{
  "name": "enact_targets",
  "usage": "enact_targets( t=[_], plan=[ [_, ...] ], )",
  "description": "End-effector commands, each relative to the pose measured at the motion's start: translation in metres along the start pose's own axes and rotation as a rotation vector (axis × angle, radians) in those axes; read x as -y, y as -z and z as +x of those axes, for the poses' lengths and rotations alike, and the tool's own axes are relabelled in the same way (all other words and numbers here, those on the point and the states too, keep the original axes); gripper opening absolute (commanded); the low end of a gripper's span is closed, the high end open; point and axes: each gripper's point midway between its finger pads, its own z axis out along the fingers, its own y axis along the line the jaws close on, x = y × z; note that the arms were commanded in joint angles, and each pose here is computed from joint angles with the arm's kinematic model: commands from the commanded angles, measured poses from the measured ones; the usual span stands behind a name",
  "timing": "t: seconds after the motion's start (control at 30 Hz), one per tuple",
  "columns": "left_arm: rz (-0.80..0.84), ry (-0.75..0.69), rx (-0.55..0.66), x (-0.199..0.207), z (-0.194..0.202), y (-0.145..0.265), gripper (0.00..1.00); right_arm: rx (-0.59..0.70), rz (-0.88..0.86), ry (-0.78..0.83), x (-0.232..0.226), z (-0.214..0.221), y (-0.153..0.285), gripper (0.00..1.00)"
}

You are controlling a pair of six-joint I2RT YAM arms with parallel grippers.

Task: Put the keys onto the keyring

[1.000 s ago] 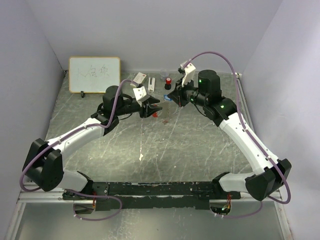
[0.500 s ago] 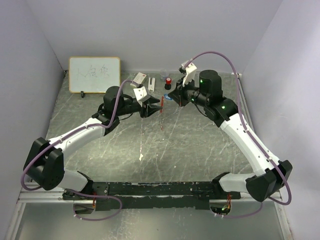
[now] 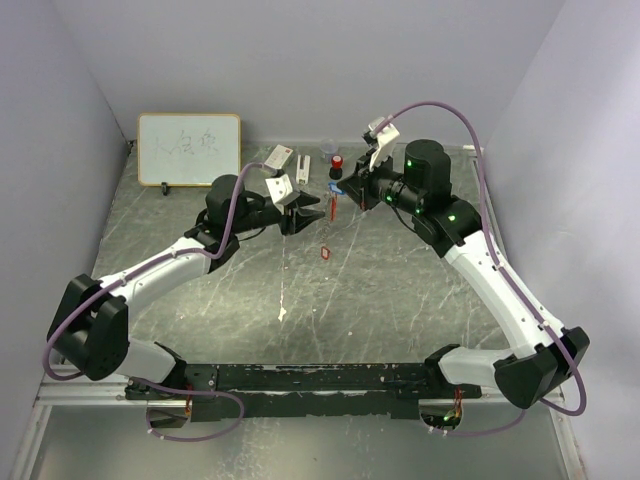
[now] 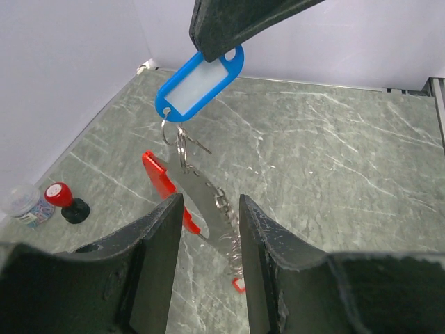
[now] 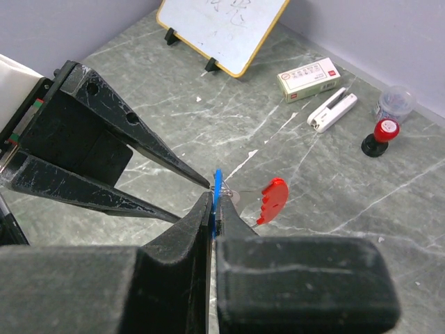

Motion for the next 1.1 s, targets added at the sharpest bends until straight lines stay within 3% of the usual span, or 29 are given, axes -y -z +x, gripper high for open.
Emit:
enact_targets(
  t=[0.0, 1.07],
  plan=[
    [-0.027, -0.059, 0.063, -0.004, -0.015, -0.001, 0.48, 0.056, -0.022, 0.017, -0.007, -0.014, 0.005, 0.00],
    [-0.067, -0.135, 0.095, -0.009, -0.034, 0.016, 0.44, 0.094, -0.088, 0.165, -0.018, -0.010, 0.018, 0.00]
  ],
)
